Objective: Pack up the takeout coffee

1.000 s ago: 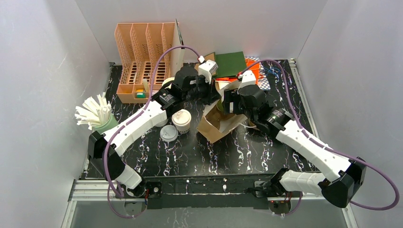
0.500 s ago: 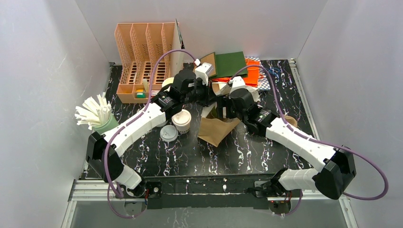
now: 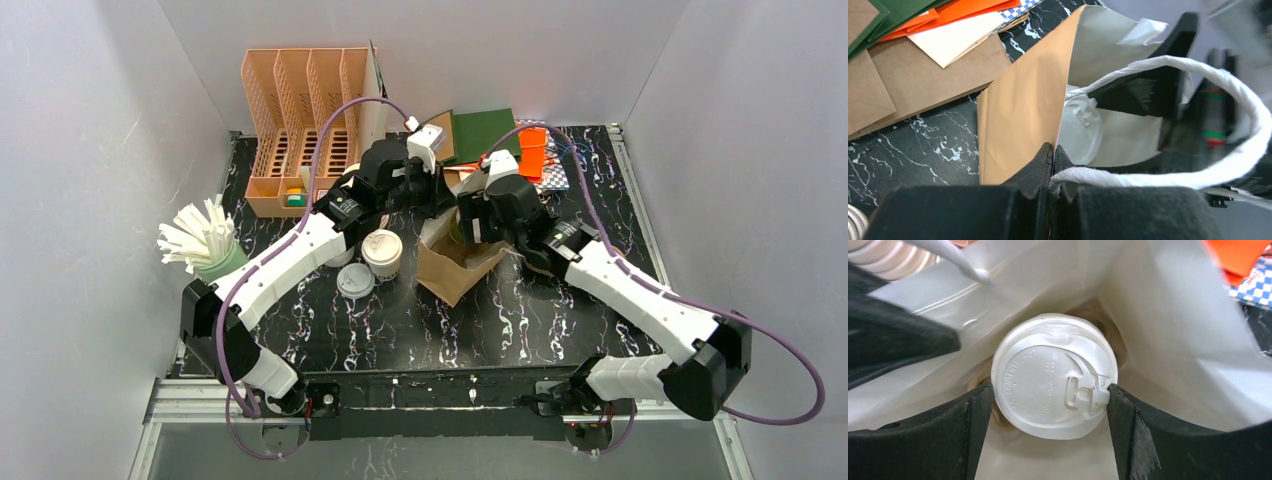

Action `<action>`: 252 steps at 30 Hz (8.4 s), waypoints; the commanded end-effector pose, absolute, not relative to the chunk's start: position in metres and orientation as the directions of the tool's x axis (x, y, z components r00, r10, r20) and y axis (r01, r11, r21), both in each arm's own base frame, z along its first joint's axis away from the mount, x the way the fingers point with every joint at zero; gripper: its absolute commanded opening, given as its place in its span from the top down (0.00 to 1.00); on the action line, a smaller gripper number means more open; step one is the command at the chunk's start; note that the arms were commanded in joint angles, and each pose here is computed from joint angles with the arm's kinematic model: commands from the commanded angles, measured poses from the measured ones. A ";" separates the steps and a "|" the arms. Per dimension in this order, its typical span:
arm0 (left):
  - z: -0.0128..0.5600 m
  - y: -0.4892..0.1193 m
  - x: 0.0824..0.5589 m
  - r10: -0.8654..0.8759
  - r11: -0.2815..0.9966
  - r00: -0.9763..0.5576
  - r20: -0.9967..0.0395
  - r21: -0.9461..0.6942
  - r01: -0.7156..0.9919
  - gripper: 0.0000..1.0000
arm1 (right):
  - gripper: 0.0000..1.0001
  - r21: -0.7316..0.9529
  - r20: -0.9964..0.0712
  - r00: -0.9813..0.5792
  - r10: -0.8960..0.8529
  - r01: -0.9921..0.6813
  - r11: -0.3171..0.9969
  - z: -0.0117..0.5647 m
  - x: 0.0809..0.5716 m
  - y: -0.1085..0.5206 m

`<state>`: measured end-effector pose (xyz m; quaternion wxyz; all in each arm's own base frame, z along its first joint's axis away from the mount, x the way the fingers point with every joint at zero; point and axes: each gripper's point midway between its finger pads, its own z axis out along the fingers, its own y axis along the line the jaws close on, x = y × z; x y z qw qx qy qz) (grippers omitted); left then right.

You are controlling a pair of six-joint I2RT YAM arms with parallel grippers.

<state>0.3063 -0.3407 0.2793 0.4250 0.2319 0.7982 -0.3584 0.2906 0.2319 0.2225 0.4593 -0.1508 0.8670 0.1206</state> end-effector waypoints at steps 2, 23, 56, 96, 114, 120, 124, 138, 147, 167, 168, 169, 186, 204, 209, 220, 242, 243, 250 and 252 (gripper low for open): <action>0.310 -0.339 0.303 0.075 0.601 -0.449 -0.890 -0.319 0.733 1.00 | 0.76 0.086 -0.896 -0.432 -0.106 -0.403 0.911 0.295 0.283 0.221; 0.318 -0.351 0.293 0.037 0.512 -0.430 -0.902 -0.353 0.783 1.00 | 0.80 0.003 -0.888 -0.414 -0.198 -0.436 0.900 0.232 0.303 0.236; 0.282 -0.359 0.282 0.093 0.515 -0.614 -0.784 -0.490 0.703 1.00 | 0.83 -0.073 -0.908 -0.357 -0.218 -0.377 0.923 0.213 0.300 0.205; 0.365 -0.330 0.366 0.120 0.592 -0.421 -0.899 -0.276 0.757 0.44 | 0.91 0.067 -0.869 -0.468 -0.161 -0.434 0.899 0.264 0.298 0.227; 0.374 -0.325 0.377 0.149 0.565 -0.315 -0.937 -0.181 0.805 0.35 | 0.91 0.049 -0.887 -0.434 -0.160 -0.433 0.900 0.283 0.305 0.228; 0.335 -0.341 0.380 0.176 0.524 -0.410 -0.895 -0.267 0.809 0.37 | 0.91 0.042 -0.885 -0.436 -0.163 -0.425 0.904 0.286 0.303 0.224; 0.316 -0.344 0.369 0.185 0.489 -0.486 -0.854 -0.349 0.799 0.38 | 0.91 0.024 -0.882 -0.437 -0.175 -0.414 0.910 0.283 0.305 0.221; 0.273 -0.327 0.339 0.279 0.504 -0.581 -0.764 -0.399 0.766 0.97 | 0.91 0.002 -0.884 -0.426 -0.190 -0.411 0.912 0.272 0.311 0.219; 0.326 -0.332 0.327 0.145 0.436 -0.512 -0.847 -0.410 0.801 1.00 | 0.92 -0.008 -0.902 -0.379 -0.209 -0.467 0.884 0.254 0.317 0.231; 0.349 -0.349 0.295 -0.009 0.347 -0.513 -0.858 -0.484 0.804 1.00 | 0.91 0.036 -0.951 -0.299 -0.083 -0.373 0.927 0.231 0.315 0.210; 0.346 -0.350 0.293 -0.003 0.344 -0.520 -0.854 -0.489 0.802 1.00 | 0.92 0.038 -0.956 -0.283 -0.073 -0.368 0.929 0.234 0.317 0.210; 0.344 -0.351 0.291 0.001 0.344 -0.523 -0.853 -0.490 0.801 1.00 | 0.92 0.040 -0.962 -0.267 -0.065 -0.368 0.929 0.238 0.318 0.210; 0.290 -0.337 0.274 0.082 0.421 -0.526 -0.846 -0.449 0.788 1.00 | 0.94 0.195 -0.891 -0.450 -0.060 -0.498 0.845 0.235 0.267 0.225; 0.329 -0.349 0.302 0.066 0.430 -0.411 -0.909 -0.346 0.834 1.00 | 0.11 0.256 -0.726 -0.662 -0.187 -0.513 0.819 0.248 0.242 0.236; 0.338 -0.350 0.301 0.049 0.419 -0.410 -0.911 -0.354 0.836 1.00 | 0.02 0.232 -0.701 -0.689 -0.181 -0.460 0.857 0.228 0.258 0.239; 0.333 -0.342 0.305 0.040 0.479 -0.429 -0.903 -0.359 0.801 1.00 | 0.02 0.216 -0.675 -0.712 -0.190 -0.438 0.873 0.199 0.264 0.245; 0.319 -0.337 0.303 0.102 0.502 -0.434 -0.895 -0.331 0.799 1.00 | 0.22 0.037 -0.684 -0.692 -0.229 -0.346 0.938 0.195 0.265 0.211; 0.317 -0.337 0.301 0.111 0.501 -0.434 -0.894 -0.327 0.802 1.00 | 0.22 0.043 -0.697 -0.683 -0.220 -0.346 0.937 0.201 0.266 0.212; 0.331 -0.346 0.298 0.144 0.476 -0.380 -0.914 -0.273 0.836 1.00 | 0.34 0.081 -0.747 -0.651 -0.135 -0.290 0.954 0.229 0.261 0.199; 0.337 -0.350 0.299 0.151 0.469 -0.360 -0.921 -0.254 0.846 1.00 | 0.36 0.108 -0.771 -0.633 -0.075 -0.246 0.963 0.233 0.263 0.193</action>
